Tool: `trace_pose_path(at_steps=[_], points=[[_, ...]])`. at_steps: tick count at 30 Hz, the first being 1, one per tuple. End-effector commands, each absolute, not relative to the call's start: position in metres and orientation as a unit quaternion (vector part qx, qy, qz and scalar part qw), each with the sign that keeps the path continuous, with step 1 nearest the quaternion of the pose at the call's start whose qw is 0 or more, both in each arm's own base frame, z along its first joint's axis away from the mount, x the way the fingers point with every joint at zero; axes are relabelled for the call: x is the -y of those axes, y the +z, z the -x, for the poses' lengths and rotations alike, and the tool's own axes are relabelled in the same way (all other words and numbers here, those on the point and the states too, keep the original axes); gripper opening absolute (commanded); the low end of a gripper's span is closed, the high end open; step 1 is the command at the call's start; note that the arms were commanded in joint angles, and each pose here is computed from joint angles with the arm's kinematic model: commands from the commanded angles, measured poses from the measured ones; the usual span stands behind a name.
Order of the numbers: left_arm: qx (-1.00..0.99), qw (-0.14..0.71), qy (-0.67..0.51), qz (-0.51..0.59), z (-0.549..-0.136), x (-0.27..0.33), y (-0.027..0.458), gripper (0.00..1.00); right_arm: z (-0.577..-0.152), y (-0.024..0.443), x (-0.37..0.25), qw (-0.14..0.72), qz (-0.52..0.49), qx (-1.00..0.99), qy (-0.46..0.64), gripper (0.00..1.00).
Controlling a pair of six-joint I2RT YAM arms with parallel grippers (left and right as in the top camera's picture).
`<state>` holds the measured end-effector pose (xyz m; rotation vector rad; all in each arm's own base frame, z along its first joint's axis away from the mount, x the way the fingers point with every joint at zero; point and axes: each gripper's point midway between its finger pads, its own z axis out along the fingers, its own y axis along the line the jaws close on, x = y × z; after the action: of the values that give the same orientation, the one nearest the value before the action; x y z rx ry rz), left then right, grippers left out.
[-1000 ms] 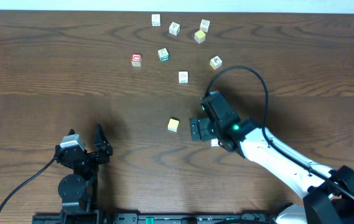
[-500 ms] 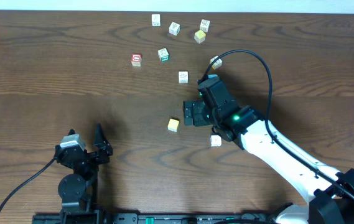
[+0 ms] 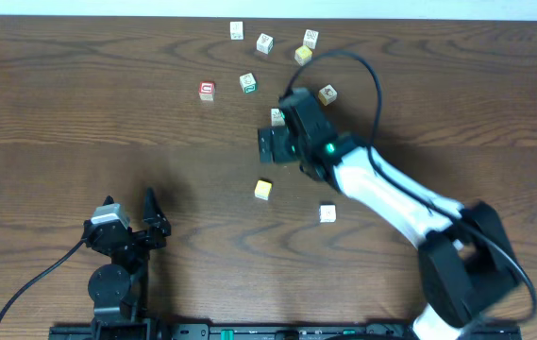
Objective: Lift 5 blocks
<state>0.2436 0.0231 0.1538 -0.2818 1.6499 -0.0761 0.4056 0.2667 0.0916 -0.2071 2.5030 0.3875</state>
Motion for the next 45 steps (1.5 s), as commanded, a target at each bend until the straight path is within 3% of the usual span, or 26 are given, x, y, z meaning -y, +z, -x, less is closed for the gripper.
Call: trace_pose_path(at_steps=[1,7,22,33,45], points=[[-0.748,0.650,-0.027,0.134,-0.242,-0.026,0.137,0.76,-0.440,0.103,-0.267,0.322,0.090,-0.935,0.121,0.92],[-0.748,0.650,-0.027,0.134,-0.242,-0.026,0.137,0.76,-0.467,0.088,-0.263,0.331,0.082,-0.937,0.077,0.86],[-0.748,0.650,-0.027,0.134,-0.242,-0.026,0.137,0.76,-0.485,0.056,-0.254,0.331,0.068,-0.939,0.063,0.77],[-0.748,0.650,-0.027,0.134,-0.242,-0.026,0.137,0.76,-0.492,0.058,-0.258,0.348,0.065,-0.933,0.071,0.76],[-0.748,0.650,-0.027,0.134,-0.242,-0.026,0.137,0.76,-0.493,0.030,-0.258,0.333,0.058,-0.939,0.067,0.72]])
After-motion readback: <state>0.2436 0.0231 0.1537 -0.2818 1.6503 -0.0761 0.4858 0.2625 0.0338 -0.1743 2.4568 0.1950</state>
